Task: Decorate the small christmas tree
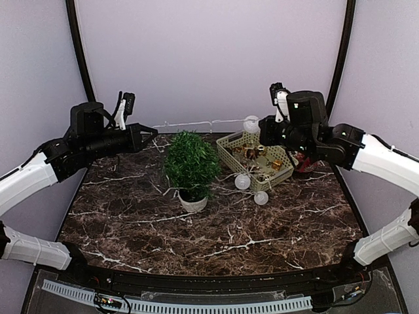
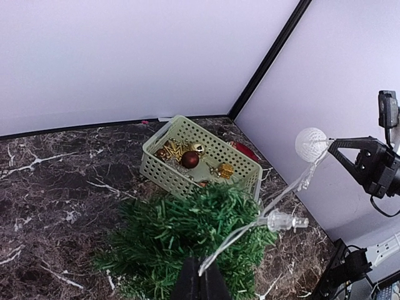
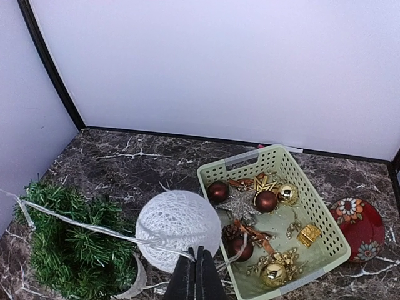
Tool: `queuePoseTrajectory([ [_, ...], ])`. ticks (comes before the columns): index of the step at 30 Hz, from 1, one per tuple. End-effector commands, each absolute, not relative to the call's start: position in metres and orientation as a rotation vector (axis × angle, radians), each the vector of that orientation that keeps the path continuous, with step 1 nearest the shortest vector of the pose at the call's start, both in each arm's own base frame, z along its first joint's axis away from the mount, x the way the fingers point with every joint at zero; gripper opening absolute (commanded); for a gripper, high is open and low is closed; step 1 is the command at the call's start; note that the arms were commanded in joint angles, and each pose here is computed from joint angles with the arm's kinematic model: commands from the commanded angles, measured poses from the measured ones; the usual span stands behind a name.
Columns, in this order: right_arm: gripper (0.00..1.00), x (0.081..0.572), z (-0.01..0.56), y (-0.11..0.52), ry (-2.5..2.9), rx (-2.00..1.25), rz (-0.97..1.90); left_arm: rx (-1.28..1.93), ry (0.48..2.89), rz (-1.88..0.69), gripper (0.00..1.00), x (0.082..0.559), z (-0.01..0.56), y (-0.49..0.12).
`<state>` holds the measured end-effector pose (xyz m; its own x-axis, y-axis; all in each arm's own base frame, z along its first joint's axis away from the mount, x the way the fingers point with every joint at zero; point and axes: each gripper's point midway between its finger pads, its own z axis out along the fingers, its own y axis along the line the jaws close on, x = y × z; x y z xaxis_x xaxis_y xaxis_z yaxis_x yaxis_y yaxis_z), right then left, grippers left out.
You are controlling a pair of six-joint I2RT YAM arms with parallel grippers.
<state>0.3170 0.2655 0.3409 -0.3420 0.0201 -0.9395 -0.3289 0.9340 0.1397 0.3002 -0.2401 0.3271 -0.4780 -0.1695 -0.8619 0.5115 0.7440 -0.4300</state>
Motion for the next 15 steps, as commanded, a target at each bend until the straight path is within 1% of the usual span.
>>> queuePoseTrajectory([
  [1, 0.00, 0.328, 0.363, 0.259, 1.849, -0.188, 0.360, 0.237, 1.845, -0.859, 0.00, 0.317, 0.349, -0.231],
  [15, 0.00, 0.347, 0.377, 0.274, 1.827, -0.204, 0.376, 0.177, 1.844, -0.903, 0.00, 0.367, 0.336, -0.213],
])
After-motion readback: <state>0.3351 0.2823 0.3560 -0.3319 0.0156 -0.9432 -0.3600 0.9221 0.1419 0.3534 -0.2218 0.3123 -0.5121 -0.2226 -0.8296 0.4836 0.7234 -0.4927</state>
